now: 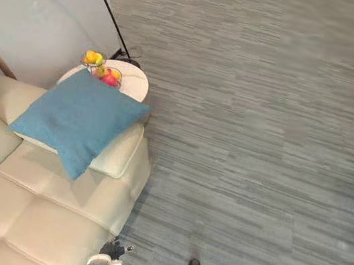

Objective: Pick up cushions and gather them together orderly.

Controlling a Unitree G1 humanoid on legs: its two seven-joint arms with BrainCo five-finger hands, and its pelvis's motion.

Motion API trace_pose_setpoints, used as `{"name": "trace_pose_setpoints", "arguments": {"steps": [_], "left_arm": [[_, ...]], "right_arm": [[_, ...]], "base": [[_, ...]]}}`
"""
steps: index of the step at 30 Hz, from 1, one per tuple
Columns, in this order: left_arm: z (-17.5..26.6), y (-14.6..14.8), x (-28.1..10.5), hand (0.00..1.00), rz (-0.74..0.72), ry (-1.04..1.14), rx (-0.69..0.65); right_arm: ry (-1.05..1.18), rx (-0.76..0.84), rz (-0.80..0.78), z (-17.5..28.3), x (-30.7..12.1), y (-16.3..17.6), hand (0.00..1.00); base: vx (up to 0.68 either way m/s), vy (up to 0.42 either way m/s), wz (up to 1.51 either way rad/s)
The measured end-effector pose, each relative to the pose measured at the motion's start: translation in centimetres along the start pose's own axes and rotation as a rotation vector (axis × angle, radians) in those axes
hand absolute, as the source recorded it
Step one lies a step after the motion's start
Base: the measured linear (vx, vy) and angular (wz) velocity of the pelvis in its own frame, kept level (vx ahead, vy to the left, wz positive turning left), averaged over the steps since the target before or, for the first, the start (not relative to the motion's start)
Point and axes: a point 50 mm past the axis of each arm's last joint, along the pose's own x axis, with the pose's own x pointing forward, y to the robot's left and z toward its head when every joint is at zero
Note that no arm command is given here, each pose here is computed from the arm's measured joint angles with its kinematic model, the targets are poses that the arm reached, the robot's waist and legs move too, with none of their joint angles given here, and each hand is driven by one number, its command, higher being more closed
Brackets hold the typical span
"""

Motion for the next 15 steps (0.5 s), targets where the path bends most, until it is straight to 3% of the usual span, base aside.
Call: {"name": "trace_pose_setpoints", "arguments": {"steps": [6,15], "left_arm": [[1.3,-1.0,0.0,0.0,-0.028,-0.062,-0.021],[1.1,-0.9,0.1,0.0,-0.055,-0.041,0.066]], "right_arm": [[-0.012,-0.021,0.026,0.0,-0.2,0.8,0.0],[0.035,-0.01,0.01,-1.0,-0.2,0.4,0.0]], "base": [[0.27,-0.101,0.66],[0.38,0.106,0.41]]}}
